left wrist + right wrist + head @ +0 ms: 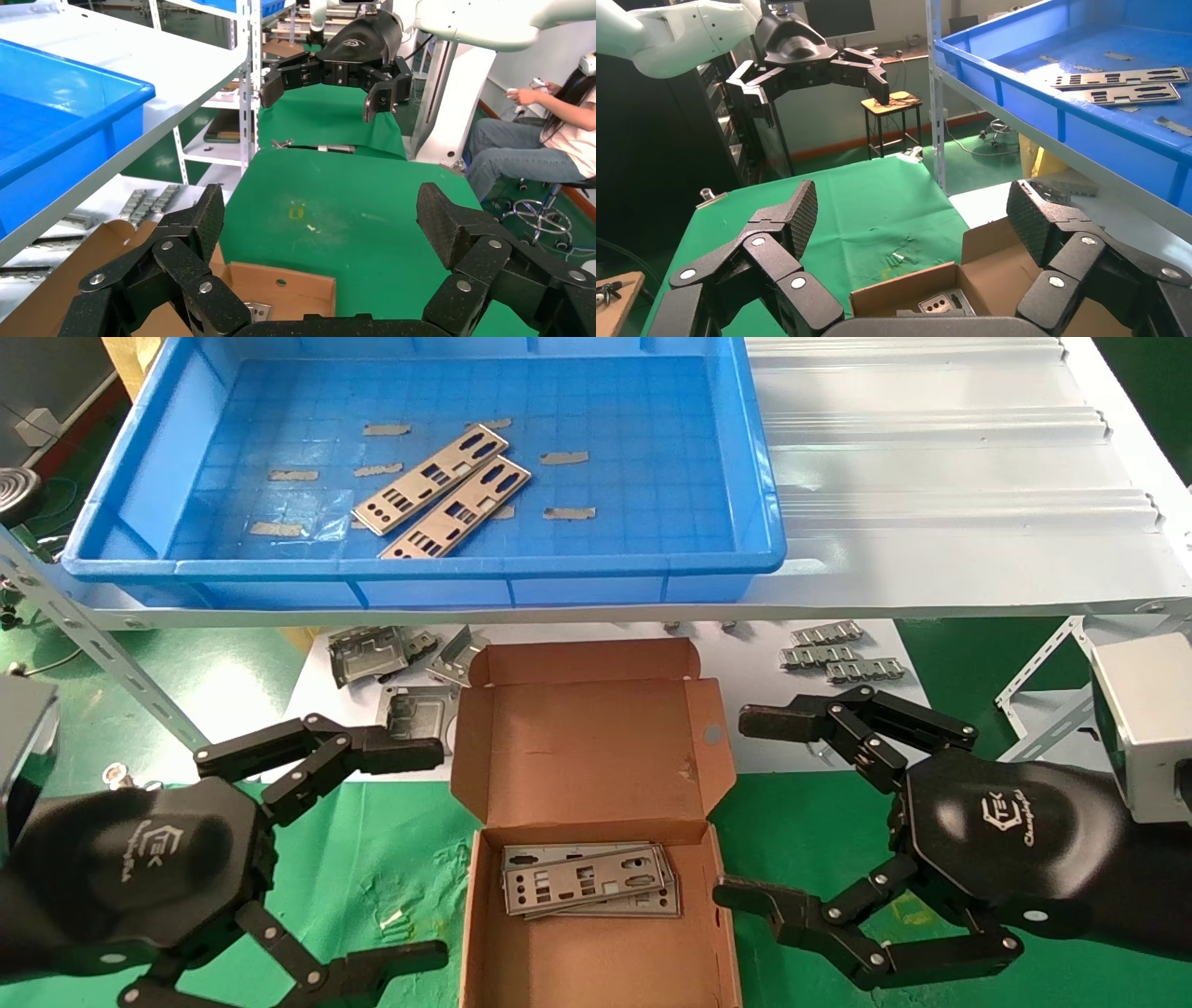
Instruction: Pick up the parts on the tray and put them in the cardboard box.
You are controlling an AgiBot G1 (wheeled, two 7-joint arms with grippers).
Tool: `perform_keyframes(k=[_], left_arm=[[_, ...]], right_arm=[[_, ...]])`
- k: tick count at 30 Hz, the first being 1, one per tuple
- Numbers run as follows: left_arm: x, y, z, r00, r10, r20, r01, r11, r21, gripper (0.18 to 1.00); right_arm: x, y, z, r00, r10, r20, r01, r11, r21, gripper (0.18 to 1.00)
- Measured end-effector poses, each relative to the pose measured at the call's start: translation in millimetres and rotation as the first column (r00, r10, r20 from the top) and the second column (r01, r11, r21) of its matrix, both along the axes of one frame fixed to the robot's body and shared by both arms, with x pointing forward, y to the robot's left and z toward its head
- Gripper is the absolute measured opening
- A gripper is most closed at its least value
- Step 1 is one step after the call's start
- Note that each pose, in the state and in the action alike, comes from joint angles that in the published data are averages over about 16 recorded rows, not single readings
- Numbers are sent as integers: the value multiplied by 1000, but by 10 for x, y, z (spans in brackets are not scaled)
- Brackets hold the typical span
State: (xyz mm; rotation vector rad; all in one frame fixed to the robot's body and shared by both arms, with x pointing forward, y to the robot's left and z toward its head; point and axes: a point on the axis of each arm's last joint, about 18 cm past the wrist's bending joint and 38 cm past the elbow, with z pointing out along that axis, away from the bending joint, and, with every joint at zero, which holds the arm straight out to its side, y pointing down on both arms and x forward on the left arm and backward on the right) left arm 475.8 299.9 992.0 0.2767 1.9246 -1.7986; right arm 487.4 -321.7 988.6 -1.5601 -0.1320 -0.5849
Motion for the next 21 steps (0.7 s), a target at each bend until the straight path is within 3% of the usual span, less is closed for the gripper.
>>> perform_keyframes(k=[21], left_arm=[[0,0,0,1000,0,0,0,1000,0,1001]], right_arm=[[0,0,0,1000,0,0,0,1000,0,1000]])
